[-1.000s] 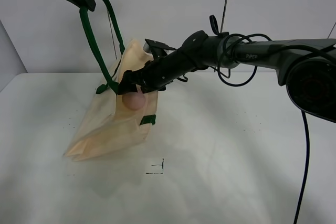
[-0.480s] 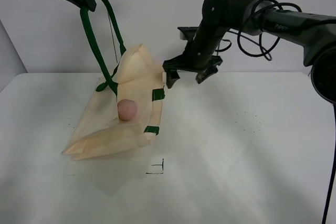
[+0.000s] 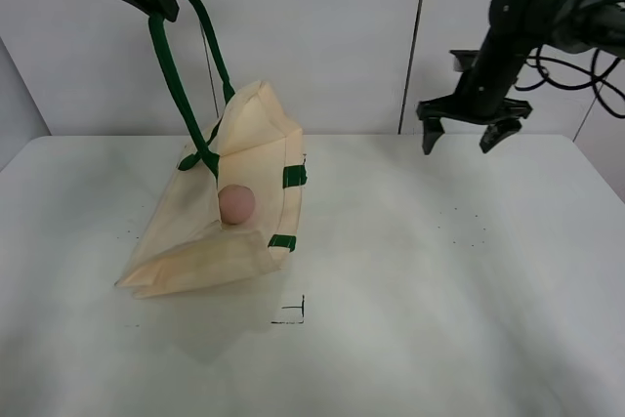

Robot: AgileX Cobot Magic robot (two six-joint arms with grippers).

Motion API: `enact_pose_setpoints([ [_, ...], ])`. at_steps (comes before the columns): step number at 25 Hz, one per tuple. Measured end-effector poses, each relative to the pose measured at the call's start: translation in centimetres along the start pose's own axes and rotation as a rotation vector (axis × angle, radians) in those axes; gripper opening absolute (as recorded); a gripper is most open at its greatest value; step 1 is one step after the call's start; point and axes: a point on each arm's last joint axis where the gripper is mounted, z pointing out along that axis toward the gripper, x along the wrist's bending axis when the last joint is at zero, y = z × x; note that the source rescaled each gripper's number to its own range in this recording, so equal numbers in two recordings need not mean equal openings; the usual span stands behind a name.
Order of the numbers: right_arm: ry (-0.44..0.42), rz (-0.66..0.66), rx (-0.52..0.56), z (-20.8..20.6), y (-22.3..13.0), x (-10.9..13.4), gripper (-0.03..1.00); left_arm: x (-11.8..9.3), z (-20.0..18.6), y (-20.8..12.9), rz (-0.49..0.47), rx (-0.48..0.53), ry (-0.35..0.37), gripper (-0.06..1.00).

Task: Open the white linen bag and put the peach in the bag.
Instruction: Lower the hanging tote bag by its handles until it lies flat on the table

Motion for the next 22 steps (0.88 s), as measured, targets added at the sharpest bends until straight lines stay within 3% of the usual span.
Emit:
enact_pose_setpoints([
  [2,-0.024,0.076,0.018,-0.3,-0.2,-3.9,1.0,0.0,0.0,0.0,0.0,0.0,0.0,0.0],
  [4,-0.03,0.103,0.016,-0.6,-0.4,-5.2,1.0,0.0,0.0,0.0,0.0,0.0,0.0,0.0],
  [14,-0.029,0.059,-0.041,-6.2,-2.4,-3.7,1.0,0.0,0.0,0.0,0.0,0.0,0.0,0.0],
  [16,-0.029,0.06,-0.029,-7.6,-4.1,-3.5,1.0,0.0,0.0,0.0,0.0,0.0,0.0,0.0],
  [22,-0.029,0.061,0.044,-12.4,-15.7,-2.2,1.0,0.0,0.0,0.0,0.0,0.0,0.0,0.0],
])
